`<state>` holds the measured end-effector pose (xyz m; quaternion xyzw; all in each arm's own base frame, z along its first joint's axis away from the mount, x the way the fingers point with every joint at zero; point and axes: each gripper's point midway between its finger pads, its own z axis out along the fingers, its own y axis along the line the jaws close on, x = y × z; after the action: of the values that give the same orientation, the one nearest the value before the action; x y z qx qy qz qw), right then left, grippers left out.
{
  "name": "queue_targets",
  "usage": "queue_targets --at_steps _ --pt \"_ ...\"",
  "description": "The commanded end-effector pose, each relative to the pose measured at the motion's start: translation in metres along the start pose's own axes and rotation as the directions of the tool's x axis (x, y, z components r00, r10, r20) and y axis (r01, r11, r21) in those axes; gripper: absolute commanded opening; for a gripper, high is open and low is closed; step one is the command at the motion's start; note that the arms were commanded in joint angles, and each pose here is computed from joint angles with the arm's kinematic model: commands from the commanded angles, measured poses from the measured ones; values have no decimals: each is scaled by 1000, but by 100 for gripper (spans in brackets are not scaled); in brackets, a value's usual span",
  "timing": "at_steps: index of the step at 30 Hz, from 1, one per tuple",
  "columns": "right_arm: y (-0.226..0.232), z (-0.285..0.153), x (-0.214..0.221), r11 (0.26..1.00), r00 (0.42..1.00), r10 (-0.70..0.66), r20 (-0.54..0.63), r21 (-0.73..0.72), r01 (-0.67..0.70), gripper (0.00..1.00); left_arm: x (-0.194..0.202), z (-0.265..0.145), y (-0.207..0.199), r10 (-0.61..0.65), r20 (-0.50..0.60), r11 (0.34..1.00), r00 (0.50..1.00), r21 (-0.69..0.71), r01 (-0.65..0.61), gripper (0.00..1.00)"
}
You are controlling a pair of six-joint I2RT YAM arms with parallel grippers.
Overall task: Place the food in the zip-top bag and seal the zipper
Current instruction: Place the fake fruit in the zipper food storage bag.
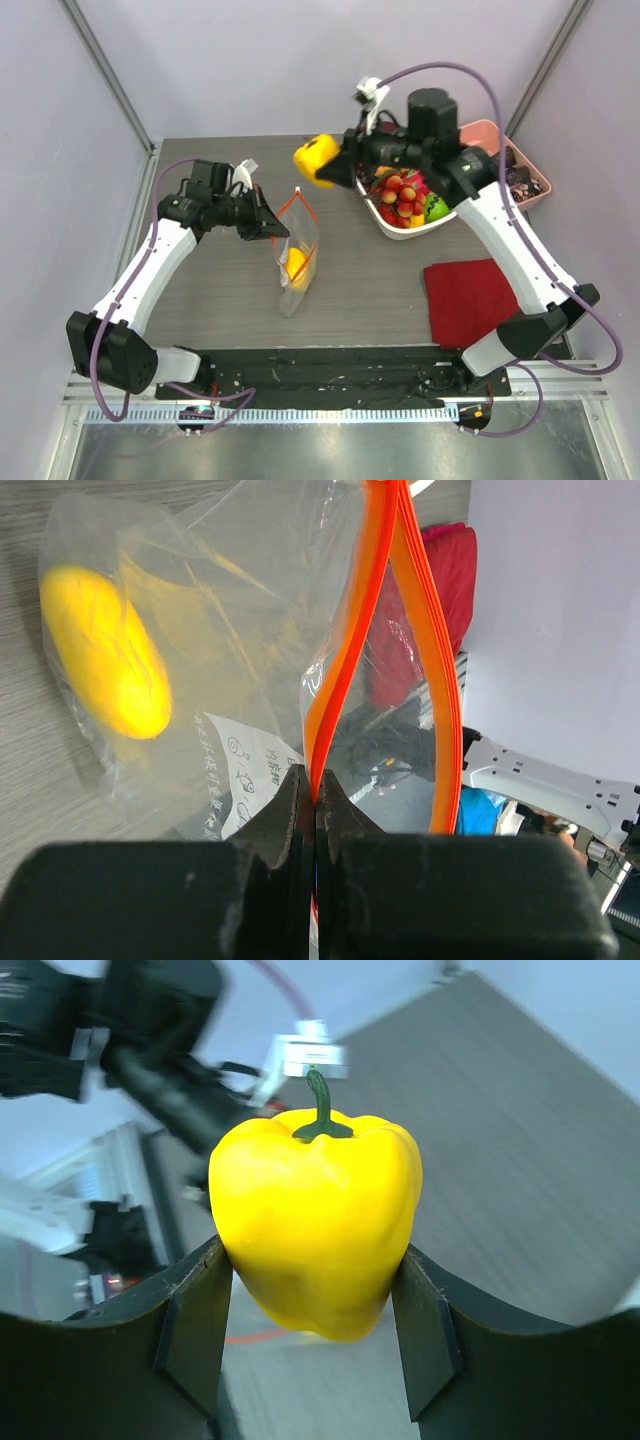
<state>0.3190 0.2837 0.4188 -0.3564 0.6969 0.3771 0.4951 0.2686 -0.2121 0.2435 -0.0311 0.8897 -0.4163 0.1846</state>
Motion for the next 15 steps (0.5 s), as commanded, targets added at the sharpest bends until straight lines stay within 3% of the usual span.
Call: queue_targets --at_steps 1,6,15 --pt "46 41 -14 990 988 81 130 -124 -65 32 -6 -7 -17 39 26 997 999 68 -40 0" --pt "65 64 16 979 981 153 120 -153 -134 31 -6 -9 -18 36 34 997 999 68 -38 0" --pt "62 78 103 981 979 177 -98 -63 -183 32 -8 -12 -18 33 44 997 998 72 -36 0"
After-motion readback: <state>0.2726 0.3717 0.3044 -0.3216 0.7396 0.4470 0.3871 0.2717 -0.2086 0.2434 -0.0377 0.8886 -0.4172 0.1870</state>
